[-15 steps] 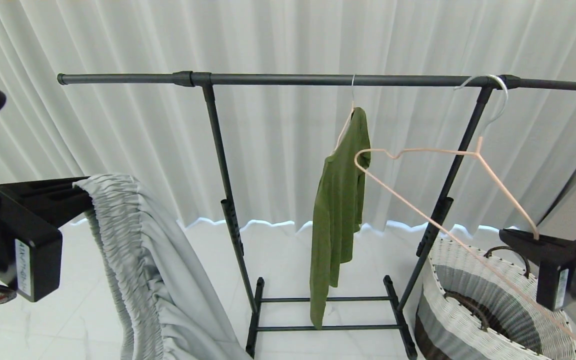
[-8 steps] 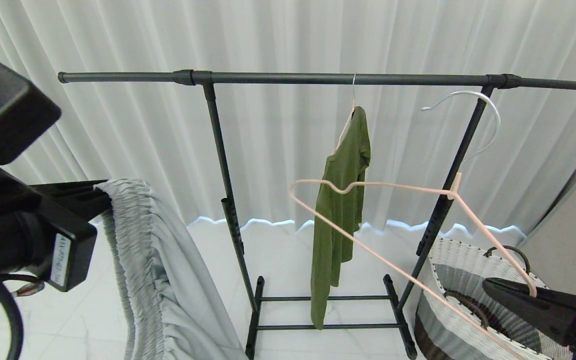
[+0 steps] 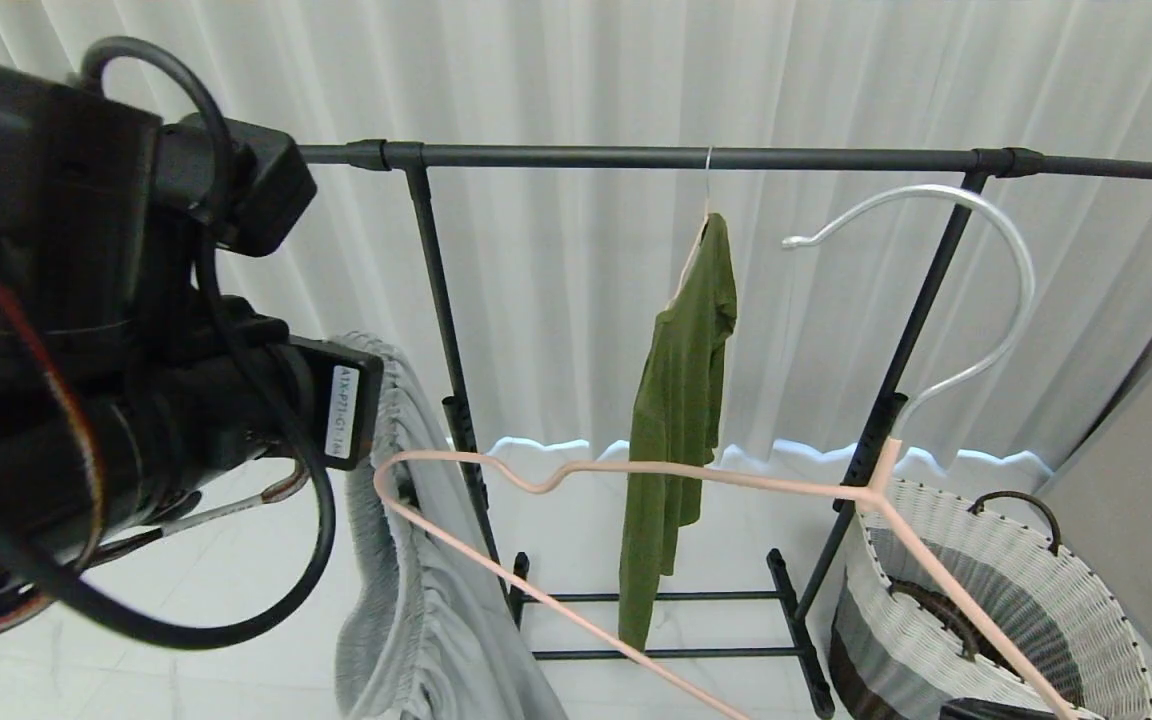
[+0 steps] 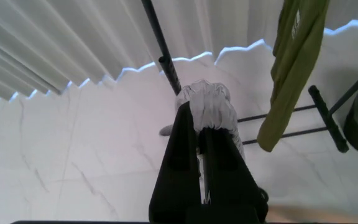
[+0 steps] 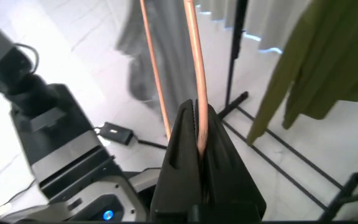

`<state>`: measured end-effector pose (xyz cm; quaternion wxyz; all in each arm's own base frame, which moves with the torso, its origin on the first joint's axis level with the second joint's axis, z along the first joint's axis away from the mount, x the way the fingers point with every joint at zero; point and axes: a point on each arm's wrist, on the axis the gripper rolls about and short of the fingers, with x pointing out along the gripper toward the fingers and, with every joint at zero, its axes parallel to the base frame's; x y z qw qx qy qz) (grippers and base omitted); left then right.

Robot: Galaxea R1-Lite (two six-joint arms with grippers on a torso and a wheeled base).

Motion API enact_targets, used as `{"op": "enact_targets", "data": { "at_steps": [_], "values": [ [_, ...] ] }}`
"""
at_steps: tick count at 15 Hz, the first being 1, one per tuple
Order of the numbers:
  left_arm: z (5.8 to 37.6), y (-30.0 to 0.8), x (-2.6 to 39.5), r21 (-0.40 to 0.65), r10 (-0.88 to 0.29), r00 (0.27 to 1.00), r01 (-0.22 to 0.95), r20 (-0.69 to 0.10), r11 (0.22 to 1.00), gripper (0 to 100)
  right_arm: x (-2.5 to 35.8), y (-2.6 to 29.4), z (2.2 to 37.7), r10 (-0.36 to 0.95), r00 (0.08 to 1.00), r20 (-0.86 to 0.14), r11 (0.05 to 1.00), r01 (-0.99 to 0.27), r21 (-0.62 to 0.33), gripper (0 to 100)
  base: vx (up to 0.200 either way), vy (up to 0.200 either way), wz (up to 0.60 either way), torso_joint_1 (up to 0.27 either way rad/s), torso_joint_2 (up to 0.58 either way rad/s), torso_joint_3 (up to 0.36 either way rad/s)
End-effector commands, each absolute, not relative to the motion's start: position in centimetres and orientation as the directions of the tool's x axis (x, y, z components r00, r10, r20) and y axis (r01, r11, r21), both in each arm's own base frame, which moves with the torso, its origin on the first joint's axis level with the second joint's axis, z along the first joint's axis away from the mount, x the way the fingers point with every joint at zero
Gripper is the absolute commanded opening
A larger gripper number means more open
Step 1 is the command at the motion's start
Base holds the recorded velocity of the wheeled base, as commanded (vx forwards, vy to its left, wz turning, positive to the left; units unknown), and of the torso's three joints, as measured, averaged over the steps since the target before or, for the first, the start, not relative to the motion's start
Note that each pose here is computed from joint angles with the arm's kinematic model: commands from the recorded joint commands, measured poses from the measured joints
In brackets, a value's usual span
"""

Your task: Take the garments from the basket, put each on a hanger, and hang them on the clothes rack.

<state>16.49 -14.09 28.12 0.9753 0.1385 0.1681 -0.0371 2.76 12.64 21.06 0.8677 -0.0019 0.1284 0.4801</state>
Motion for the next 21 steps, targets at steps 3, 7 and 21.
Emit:
{"op": "enact_targets", "data": {
  "at_steps": [3, 7, 21],
  "values": [
    [27.6, -15.2, 18.8, 0.271, 0.016, 0.932, 0.088, -0.361, 0.959, 0, 2.6, 13.4, 20.2, 0.828, 0.492, -0.27, 0.536, -0.835, 0.124, 0, 0.0, 0.0, 0.0, 0.0, 0.0, 0.0],
    [28.2, -15.3, 18.7, 0.259, 0.004, 0.938, 0.092, -0.347, 0.961, 0, 3.3, 14.8, 19.0, 0.787, 0.52, -0.332, 0.582, -0.804, 0.123, 0, 0.0, 0.0, 0.0, 0.0, 0.0, 0.0],
    [28.2, -18.2, 17.6, 0.263, -0.098, 0.932, 0.198, -0.35, 0.944, 0, 7.1, 19.7, 18.8, 0.708, 0.67, -0.223, 0.704, -0.696, 0.143, 0, 0.0, 0.0, 0.0, 0.0, 0.0, 0.0]
  ]
}}
